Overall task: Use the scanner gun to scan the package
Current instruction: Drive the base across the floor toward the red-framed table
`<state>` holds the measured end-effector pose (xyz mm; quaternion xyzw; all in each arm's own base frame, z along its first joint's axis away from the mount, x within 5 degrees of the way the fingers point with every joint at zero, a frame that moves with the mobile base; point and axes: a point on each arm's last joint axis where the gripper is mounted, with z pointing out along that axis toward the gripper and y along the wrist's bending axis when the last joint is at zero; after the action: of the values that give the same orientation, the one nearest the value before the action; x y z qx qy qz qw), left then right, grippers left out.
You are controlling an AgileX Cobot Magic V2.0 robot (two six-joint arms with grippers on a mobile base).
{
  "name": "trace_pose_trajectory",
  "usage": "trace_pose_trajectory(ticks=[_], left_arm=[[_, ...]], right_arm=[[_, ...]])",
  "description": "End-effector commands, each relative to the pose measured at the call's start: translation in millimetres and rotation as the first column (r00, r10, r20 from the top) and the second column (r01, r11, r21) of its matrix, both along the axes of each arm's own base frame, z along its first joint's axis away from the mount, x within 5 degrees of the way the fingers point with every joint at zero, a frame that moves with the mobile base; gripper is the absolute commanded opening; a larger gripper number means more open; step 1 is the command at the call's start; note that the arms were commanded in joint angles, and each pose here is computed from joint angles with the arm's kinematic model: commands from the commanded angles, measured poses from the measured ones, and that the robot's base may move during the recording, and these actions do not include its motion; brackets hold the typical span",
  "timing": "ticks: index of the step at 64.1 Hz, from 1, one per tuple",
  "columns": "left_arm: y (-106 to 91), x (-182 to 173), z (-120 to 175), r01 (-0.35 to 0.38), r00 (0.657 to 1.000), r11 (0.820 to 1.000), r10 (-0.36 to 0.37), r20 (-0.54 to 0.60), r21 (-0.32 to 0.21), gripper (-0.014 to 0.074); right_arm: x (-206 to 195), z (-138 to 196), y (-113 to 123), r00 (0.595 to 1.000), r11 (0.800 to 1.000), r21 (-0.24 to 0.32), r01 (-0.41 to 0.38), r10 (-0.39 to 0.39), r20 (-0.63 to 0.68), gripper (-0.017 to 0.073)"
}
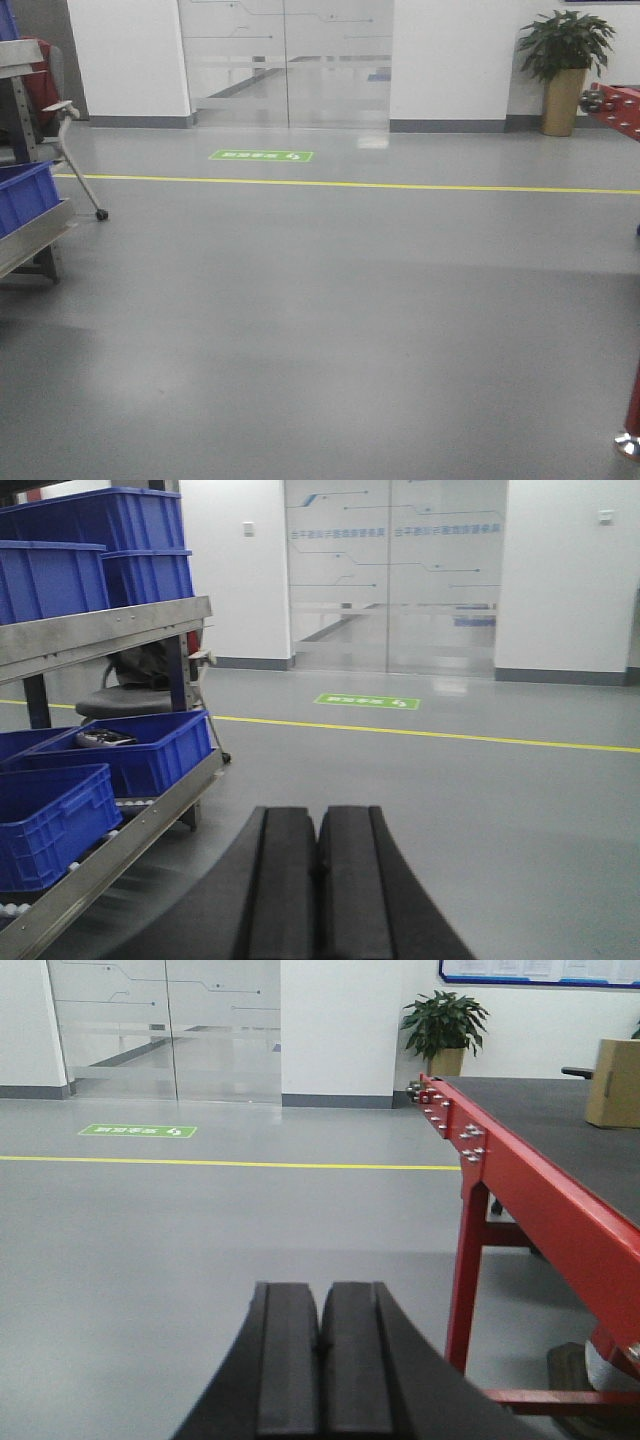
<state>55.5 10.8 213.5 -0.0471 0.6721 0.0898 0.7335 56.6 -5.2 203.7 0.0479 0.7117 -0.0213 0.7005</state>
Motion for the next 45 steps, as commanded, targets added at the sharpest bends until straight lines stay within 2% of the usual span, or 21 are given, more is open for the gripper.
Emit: trace_pose_trajectory(ticks=[1,45], left_arm=[[0.2,-0.7,2.2,-0.003,1.000,1.000,0.004,0.024,-0.006,-0.0111],[0.0,-0.6,2.2,0.000,1.000,1.000,0.000,0.024,-0.006,-0.0111]], right_arm=[[-0.3,2.3,-0.1,1.000,1.000,-0.009,0.001,-0.001,0.024,-0.0154],[-0.3,2.3,-0.1,1.000,1.000,-0.009,0.001,-0.001,0.024,-0.0154]])
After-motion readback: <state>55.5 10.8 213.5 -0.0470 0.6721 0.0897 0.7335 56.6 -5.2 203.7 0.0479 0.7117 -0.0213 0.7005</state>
